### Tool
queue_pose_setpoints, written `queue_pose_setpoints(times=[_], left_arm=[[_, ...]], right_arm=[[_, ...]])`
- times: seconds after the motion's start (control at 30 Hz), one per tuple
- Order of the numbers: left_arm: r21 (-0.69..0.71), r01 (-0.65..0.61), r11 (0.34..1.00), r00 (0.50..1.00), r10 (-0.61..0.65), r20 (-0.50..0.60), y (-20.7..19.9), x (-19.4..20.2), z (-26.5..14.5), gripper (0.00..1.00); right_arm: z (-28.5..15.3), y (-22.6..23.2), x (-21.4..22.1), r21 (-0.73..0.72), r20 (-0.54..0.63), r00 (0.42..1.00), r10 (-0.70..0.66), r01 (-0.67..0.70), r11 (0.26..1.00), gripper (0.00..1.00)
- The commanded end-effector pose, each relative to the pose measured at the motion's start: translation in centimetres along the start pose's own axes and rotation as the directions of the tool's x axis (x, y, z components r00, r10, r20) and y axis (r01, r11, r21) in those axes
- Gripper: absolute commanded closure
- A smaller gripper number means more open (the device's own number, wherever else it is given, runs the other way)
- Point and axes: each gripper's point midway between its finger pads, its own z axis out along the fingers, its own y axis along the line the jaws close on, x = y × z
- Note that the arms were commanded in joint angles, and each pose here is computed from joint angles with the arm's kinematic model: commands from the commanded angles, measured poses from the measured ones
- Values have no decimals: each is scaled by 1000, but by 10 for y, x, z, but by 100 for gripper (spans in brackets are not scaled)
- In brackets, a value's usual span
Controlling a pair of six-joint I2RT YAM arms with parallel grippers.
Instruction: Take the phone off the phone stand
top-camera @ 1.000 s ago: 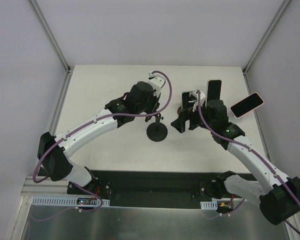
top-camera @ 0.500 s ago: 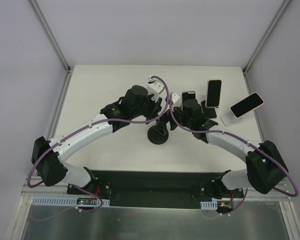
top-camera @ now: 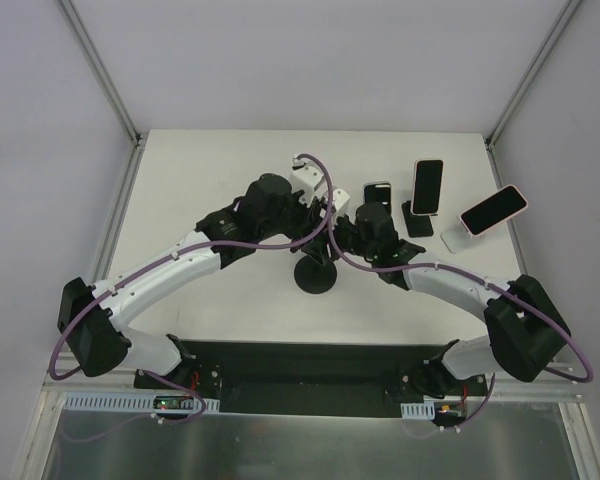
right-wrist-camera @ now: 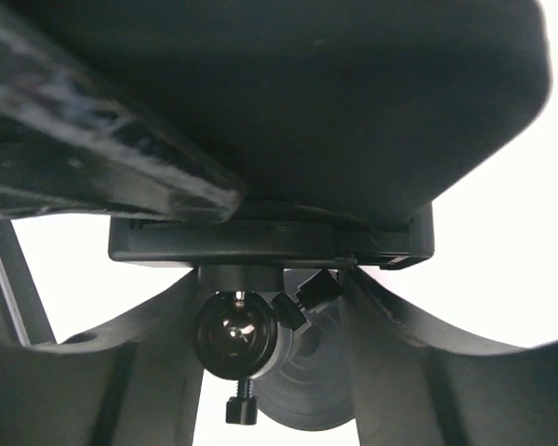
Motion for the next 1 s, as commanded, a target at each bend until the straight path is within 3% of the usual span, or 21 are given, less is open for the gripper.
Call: queue_pose_setpoints(times=[0.0,0.13,0.17,0.2,0.23,0.3,0.33,0.47,0.67,0.97], left_arm=[[60,76,995,997,-75,-12,-14,5,-9,100],[33,76,997,997,-76,0,-9,2,-12,95],[27,82,996,997,-82,4,-9,1,-12,92],[23,83,996,996,-84,8,-8,0,-13,86],[21,87,996,996,-87,10,-8,0,-13,78],[9,96,995,995,-96,14,-6,-1,-13,69],[3,102,995,995,-102,15,-5,-1,-13,59],[-11,137,991,991,-137,12,-4,0,-11,46],[-67,174,983,985,-173,20,9,5,-3,46],[-83,155,985,988,-152,35,16,8,8,62]], right_arm=[[8,1,-16,9,75,996,-47,46,999,51],[10,2,-14,17,69,996,-64,63,998,80],[10,0,-13,28,67,996,-67,65,997,94],[10,0,-13,32,68,995,-71,69,997,99],[9,0,-13,35,69,995,-78,76,996,99],[8,1,-10,37,68,994,-82,79,996,99],[7,1,-10,37,70,994,-83,80,996,99],[4,4,-9,30,77,993,-87,85,996,99],[0,8,-7,9,80,993,-83,83,997,99],[-1,14,-6,-19,81,994,-69,70,997,99]])
